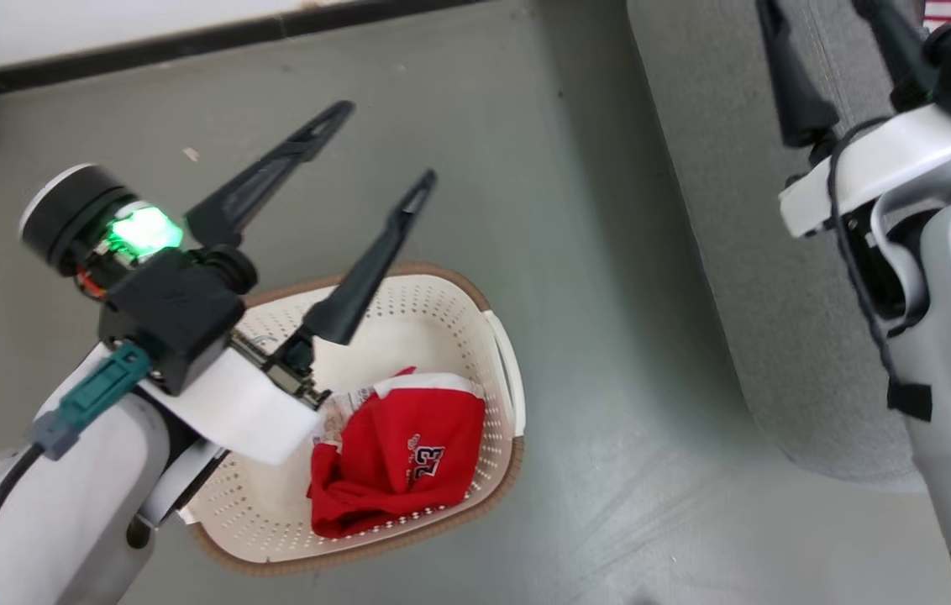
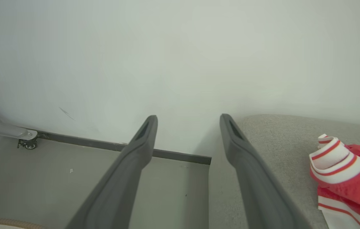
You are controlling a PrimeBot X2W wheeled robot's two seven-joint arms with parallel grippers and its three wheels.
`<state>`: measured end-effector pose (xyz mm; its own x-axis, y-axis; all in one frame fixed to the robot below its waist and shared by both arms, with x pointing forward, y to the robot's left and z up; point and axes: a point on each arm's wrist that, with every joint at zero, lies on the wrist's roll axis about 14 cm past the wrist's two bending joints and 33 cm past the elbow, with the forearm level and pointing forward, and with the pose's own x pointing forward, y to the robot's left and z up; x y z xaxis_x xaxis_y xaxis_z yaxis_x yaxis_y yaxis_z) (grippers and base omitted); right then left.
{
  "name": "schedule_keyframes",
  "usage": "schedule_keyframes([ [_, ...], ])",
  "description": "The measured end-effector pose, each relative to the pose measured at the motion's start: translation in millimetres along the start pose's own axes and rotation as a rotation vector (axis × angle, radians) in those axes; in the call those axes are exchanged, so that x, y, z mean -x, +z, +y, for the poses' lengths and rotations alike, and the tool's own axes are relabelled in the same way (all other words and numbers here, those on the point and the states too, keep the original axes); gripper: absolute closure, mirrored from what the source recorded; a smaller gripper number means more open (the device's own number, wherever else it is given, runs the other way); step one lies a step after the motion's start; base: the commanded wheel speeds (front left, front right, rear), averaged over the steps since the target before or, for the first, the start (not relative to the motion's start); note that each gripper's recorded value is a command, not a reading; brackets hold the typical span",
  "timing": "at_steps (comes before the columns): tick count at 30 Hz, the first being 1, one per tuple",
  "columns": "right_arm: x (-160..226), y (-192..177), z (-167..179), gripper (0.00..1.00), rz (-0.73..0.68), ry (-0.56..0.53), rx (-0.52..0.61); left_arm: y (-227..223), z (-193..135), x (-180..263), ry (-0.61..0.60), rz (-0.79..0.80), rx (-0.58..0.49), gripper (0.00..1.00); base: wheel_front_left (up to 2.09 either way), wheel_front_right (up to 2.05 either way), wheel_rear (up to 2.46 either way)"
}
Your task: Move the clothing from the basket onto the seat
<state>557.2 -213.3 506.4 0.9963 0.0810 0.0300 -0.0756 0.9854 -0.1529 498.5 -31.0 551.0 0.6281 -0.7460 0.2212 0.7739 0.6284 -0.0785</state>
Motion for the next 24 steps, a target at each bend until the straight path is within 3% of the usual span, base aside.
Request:
schedule_keyframes([
  [7, 11.4, 14.4, 30.2, 0.0, -0.069, 0.074, -0.043, 11.8, 21.3, 28.5, 0.152, -0.003, -0.021, 0.0, 0.0, 0.0, 0.0],
  [24, 50.1, 47.7, 59.4, 0.0, -0.175, 0.14, -0.13, 34.2, 51.1, 117.4, 0.496, -0.024, -0.024, 0.0, 0.0, 0.0, 0.0],
])
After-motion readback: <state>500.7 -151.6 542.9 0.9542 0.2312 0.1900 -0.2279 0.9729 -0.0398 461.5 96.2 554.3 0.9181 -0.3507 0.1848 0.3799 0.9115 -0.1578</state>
